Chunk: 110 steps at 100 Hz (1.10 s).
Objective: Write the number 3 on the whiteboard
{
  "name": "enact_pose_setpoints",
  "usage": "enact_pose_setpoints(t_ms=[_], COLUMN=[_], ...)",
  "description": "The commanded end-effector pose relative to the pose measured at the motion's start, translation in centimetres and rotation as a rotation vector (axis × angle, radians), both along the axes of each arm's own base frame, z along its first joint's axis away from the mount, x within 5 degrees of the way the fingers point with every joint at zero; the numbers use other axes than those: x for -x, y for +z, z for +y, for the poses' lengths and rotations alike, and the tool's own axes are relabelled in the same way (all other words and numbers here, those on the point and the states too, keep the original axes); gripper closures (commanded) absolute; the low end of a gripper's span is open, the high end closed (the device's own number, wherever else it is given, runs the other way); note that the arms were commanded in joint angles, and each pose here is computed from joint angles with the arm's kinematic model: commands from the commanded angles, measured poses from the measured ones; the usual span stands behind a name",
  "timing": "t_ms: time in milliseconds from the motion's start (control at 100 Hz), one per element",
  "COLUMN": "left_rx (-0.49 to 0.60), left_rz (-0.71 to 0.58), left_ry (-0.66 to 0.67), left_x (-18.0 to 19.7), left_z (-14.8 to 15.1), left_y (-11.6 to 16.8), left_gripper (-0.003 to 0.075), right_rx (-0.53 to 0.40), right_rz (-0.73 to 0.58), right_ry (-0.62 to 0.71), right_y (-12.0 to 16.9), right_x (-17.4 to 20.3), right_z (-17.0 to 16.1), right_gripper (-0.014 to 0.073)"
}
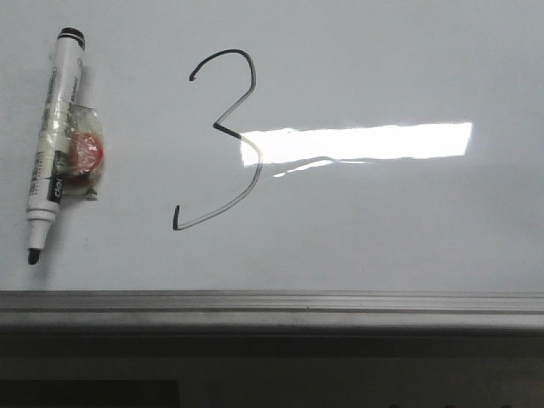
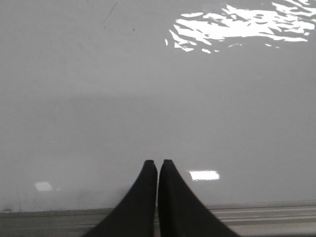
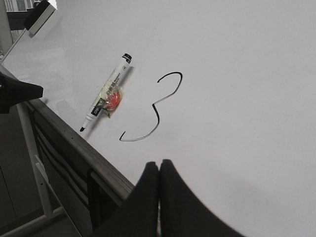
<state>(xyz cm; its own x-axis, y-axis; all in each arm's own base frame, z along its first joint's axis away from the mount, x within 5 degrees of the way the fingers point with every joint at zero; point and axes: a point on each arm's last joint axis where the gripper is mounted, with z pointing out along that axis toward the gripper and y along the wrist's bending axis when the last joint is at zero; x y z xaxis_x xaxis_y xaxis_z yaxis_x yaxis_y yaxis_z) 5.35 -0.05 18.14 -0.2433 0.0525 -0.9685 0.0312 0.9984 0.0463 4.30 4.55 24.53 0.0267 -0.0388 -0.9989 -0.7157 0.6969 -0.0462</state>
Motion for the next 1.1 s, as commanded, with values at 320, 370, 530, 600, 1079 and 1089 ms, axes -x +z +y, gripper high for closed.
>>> enact_pose_setpoints(t_ms=[320,370,530,600,1079,1089], left_rx=[0.008,0.008,0.008,0.008,0.008,0.008], left_rz=[-0.051,-0.051,-0.051,-0.051,-0.051,-0.051], left_ry=[0.002,0.002,0.002,0.002,0.002,0.002], left_x=[-0.1,-0.1,-0.1,-0.1,-0.1,-0.1], left_z=[0.0,0.0,0.0,0.0,0.0,0.0], left_y=[-0.4,-0.4,-0.4,-0.4,-0.4,-0.4], left_gripper=[0.0741,0.0741,0.0741,0.0741,0.0741,0.0741], right_rx=[-0.018,-0.019,-0.057,-0.052,0.001,0.000], right_rz=[-0.107,-0.111,-0.073,-0.074,-0.008,-0.011], right_ry=[-0.031,-0.043,-0.155,-0.245,-0.845,-0.845], right_y=[1.3,1.3,1.3,1.3,-4.1,-4.2], right_x=[-0.2,-0.2,-0.7,-1.0,-1.8,-1.7], right_z=[-0.2,-0.3,-0.8,-1.3,-4.8,-4.8], right_gripper=[0.0649,0.0649,0.0649,0.0649,0.0649,0.0649])
